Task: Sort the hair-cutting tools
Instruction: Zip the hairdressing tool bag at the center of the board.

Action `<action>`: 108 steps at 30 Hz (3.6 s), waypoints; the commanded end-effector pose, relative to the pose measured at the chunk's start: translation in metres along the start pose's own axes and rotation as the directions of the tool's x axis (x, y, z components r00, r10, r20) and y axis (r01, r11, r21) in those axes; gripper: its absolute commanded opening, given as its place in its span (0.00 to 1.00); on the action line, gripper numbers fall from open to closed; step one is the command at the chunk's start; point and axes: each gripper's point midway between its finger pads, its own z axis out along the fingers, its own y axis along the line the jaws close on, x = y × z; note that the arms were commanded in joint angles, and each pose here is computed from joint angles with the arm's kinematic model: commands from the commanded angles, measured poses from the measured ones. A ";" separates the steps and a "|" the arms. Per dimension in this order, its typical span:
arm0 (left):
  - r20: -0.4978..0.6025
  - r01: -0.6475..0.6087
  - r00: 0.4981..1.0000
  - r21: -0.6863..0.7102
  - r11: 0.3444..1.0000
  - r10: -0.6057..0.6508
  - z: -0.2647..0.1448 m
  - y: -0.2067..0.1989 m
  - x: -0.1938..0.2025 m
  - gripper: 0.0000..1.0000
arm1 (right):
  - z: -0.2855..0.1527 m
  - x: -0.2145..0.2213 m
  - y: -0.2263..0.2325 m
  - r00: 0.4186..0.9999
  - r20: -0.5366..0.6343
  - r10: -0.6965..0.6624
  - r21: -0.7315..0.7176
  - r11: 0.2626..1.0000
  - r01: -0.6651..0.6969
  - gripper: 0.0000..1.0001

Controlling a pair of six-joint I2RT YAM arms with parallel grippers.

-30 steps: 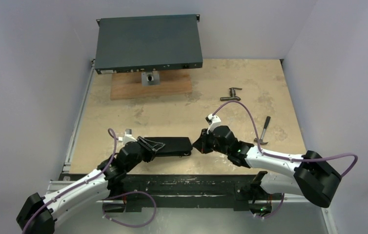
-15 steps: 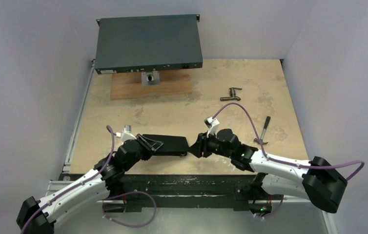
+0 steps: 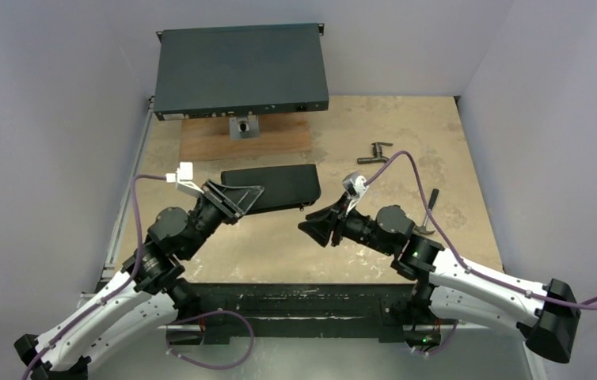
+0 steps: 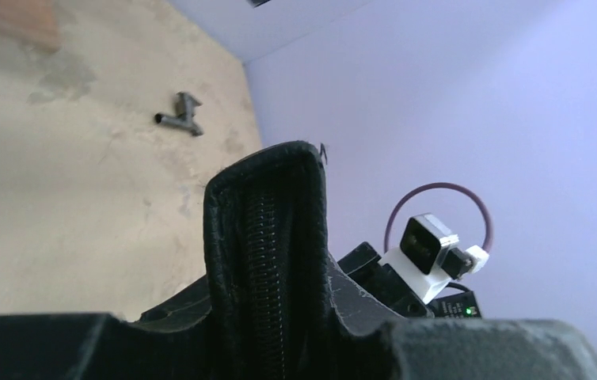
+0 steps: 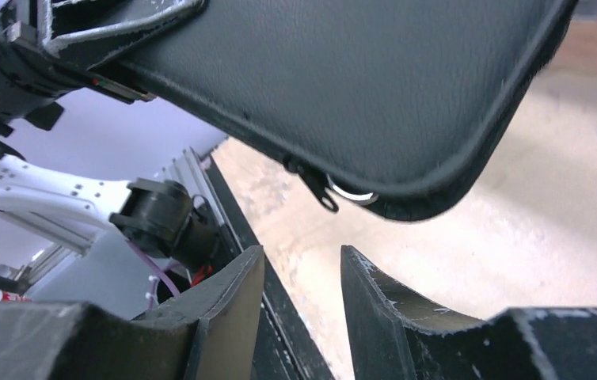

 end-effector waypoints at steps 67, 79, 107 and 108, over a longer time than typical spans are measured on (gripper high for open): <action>0.235 -0.135 0.970 0.314 0.940 0.061 -0.071 -0.087 -0.068 0.00 | -0.046 -0.118 0.070 0.940 0.230 0.253 -0.460 0.879 -0.125 0.99; 0.122 -0.122 0.990 0.447 0.886 0.075 -0.086 -0.100 -0.042 0.00 | -0.039 -0.133 0.091 0.944 0.136 0.300 -0.629 0.763 -0.152 0.99; -0.060 0.036 0.998 0.422 0.906 -0.012 -0.032 -0.062 0.012 0.02 | -0.021 -0.096 0.080 0.948 -0.040 0.317 -0.555 0.781 -0.285 0.01; -0.072 0.039 0.997 0.438 0.898 -0.008 -0.031 -0.063 0.016 0.15 | -0.022 -0.096 0.080 0.948 -0.038 0.317 -0.555 0.782 -0.284 0.00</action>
